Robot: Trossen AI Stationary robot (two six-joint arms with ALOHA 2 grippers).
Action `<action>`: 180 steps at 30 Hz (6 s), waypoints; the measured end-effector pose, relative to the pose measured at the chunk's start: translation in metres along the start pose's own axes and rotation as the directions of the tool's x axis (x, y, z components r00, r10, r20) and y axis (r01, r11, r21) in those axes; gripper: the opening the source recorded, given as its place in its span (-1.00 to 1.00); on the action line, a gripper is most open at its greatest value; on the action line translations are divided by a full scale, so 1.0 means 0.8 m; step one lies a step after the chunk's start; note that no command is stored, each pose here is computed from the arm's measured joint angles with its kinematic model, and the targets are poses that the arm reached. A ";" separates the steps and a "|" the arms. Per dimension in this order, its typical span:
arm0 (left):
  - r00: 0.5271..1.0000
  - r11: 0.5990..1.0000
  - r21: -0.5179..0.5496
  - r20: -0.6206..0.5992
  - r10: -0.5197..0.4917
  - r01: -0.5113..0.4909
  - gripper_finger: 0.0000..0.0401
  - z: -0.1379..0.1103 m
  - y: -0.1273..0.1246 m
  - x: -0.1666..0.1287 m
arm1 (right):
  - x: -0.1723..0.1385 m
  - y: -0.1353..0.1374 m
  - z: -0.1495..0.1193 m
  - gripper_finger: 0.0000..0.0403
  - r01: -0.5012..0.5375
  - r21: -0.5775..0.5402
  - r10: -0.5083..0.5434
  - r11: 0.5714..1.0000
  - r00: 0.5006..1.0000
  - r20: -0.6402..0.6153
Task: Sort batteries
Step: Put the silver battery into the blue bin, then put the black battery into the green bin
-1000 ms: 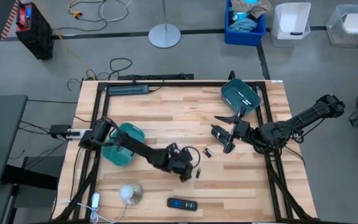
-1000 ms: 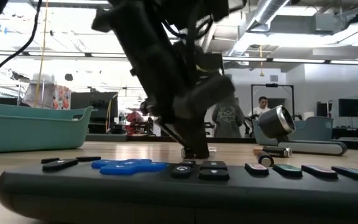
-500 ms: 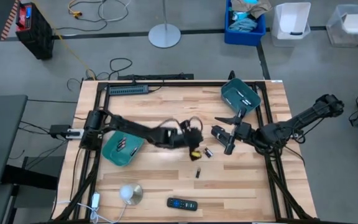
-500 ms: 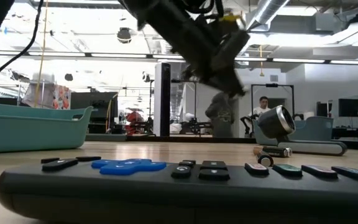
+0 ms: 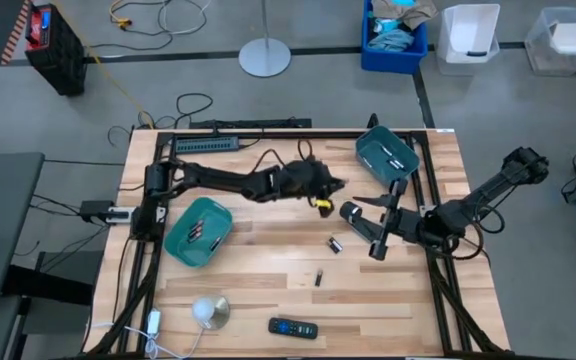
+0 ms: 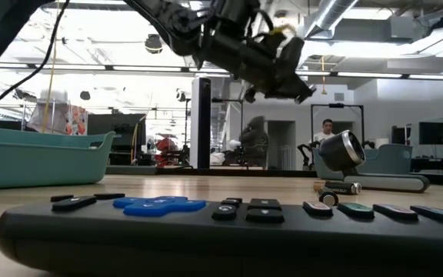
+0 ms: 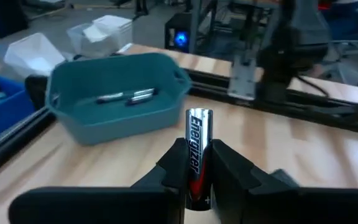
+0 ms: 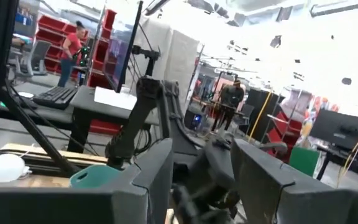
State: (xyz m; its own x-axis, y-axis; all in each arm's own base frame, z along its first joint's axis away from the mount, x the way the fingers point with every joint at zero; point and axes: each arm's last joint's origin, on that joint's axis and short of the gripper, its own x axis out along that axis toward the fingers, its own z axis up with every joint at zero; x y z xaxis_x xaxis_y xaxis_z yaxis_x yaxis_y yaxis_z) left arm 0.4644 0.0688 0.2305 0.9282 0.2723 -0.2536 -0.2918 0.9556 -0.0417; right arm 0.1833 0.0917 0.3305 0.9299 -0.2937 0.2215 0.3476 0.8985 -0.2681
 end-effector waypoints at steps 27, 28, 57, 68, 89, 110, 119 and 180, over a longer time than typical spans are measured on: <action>0.991 0.990 -0.125 0.114 0.075 -0.060 -0.79 -0.004 0.127 0.180 | 0.007 -0.009 -0.001 -0.12 0.047 -0.093 -0.047 0.995 0.999 0.005; 0.988 0.989 -0.133 0.134 0.080 -0.062 -0.79 -0.006 0.132 0.181 | 0.008 -0.009 -0.002 -0.12 0.049 -0.094 -0.049 0.994 0.999 0.004; 0.988 0.954 -0.300 0.152 0.031 0.016 -0.79 -0.032 0.188 0.188 | 0.015 -0.017 -0.005 -0.12 0.087 -0.104 -0.087 0.991 0.996 0.002; 0.986 0.945 -0.326 0.153 0.070 -0.016 -0.79 -0.029 0.187 0.187 | 0.018 -0.020 -0.006 -0.12 0.099 -0.109 -0.100 0.989 0.995 0.000; 0.987 0.940 -0.339 0.132 0.095 -0.045 -0.72 -0.032 0.187 0.188 | 0.018 -0.020 -0.006 -0.12 0.099 -0.109 -0.099 0.989 0.995 -0.001; 0.987 0.937 -0.347 0.133 0.092 -0.041 -0.40 -0.032 0.187 0.188 | 0.018 -0.020 -0.007 -0.12 0.096 -0.114 -0.097 0.989 0.995 -0.004; 0.990 0.951 -0.309 0.142 0.027 0.018 -0.39 -0.023 0.184 0.184 | 0.016 -0.017 -0.009 -0.12 0.077 -0.127 -0.081 0.989 0.997 -0.021; 0.965 0.980 0.100 0.185 -0.186 0.170 -1.00 -0.034 -0.021 -0.329 | 0.104 0.140 -0.111 -0.02 -0.417 0.096 0.344 0.904 0.575 -0.743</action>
State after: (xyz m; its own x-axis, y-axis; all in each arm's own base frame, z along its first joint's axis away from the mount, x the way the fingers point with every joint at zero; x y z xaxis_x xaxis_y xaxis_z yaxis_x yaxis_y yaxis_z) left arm 0.2186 -0.0217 0.2716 0.9927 0.1056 -0.0577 -0.1050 0.9944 0.0126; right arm 0.3102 0.1390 0.2352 0.7432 -0.1019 -0.6613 -0.0855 0.9658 -0.2449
